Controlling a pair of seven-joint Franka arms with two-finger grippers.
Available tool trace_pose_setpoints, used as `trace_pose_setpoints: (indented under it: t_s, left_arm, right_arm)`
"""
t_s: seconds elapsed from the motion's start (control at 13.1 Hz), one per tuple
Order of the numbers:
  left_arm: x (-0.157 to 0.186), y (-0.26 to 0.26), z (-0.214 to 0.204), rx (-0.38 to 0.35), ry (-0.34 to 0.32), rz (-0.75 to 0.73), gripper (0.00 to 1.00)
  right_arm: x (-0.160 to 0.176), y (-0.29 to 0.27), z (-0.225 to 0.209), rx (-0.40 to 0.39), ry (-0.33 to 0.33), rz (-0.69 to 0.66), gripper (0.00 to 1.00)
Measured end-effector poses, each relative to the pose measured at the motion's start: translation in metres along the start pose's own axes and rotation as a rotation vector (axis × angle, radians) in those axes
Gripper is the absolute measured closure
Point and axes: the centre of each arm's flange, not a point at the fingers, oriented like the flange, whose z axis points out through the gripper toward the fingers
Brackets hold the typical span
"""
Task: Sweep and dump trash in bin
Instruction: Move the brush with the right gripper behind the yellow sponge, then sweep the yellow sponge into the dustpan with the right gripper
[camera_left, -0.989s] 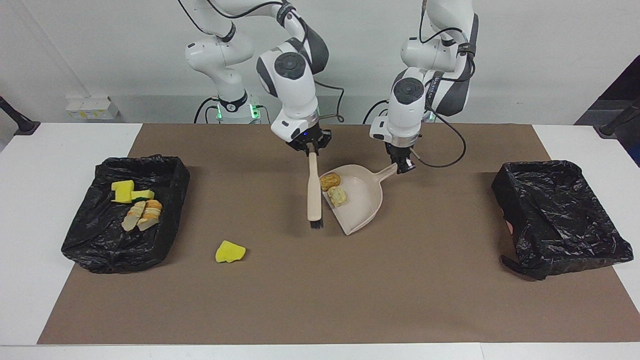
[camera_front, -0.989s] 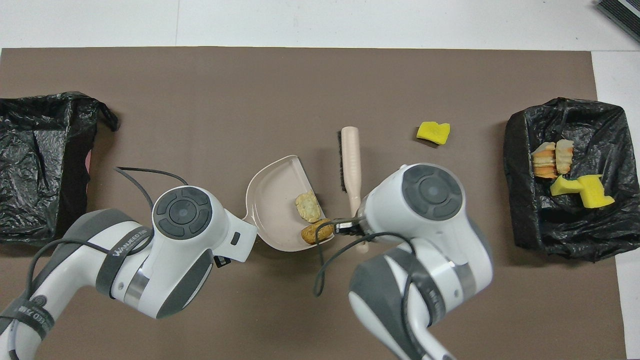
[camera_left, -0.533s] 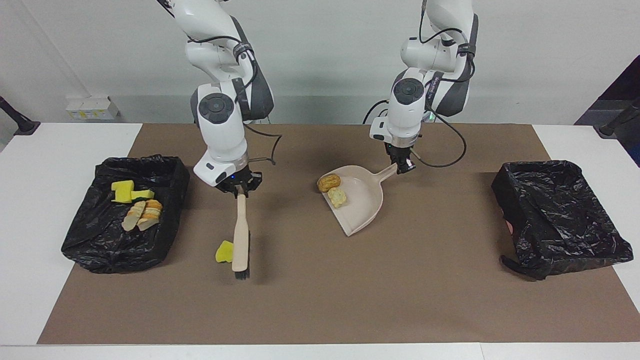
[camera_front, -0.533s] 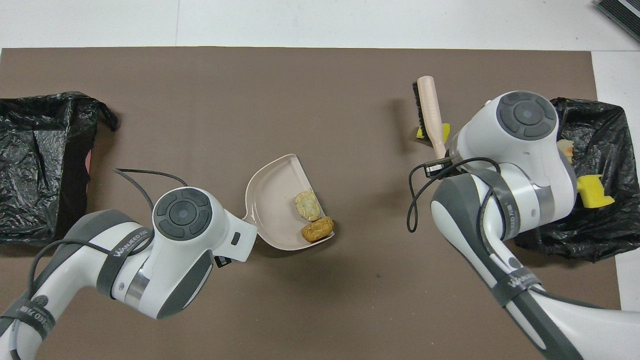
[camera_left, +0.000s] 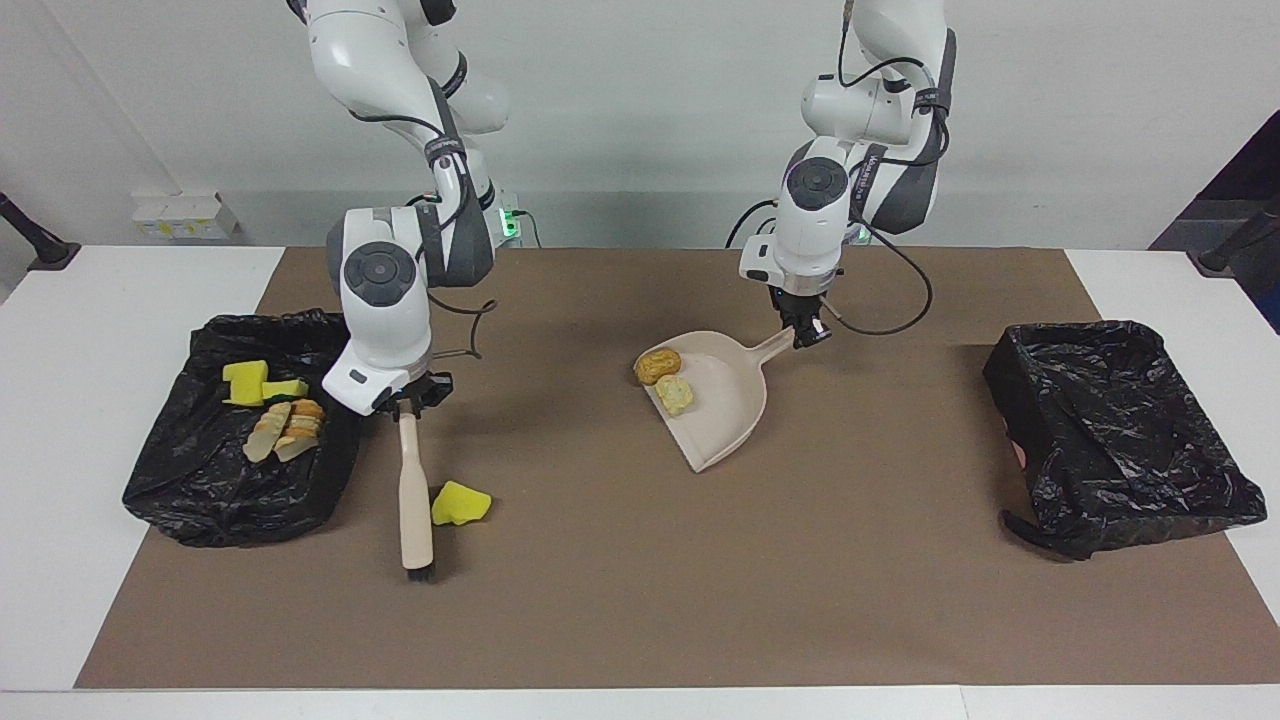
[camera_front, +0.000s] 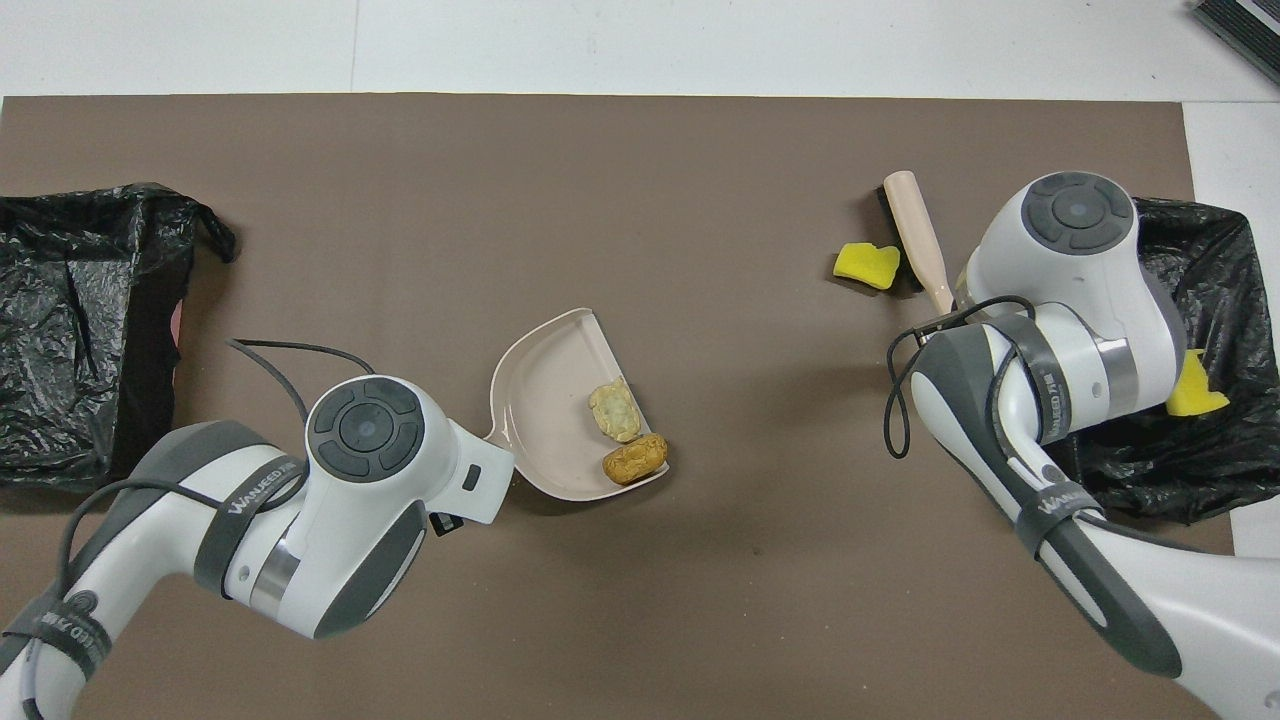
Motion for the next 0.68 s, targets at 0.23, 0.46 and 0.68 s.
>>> trace_pose_setpoints:
  t_s: [0.23,0.46,0.68]
  left_arm:
    - [0.000,0.000,0.000,0.000,-0.001,-0.003,0.68]
    - [0.000,0.000,0.000,0.000,0.000,-0.004,0.68]
    - [0.000,0.000,0.000,0.000,0.000,-0.007,0.68]
  right_arm:
    - [0.003,-0.036,0.000,-0.006,-0.002,-0.022,0.73]
    - [0.006,-0.068,-0.010,-0.012,0.016,-0.040,0.73]
    - [0.005,-0.118,-0.022,0.030,0.018,-0.090,0.73]
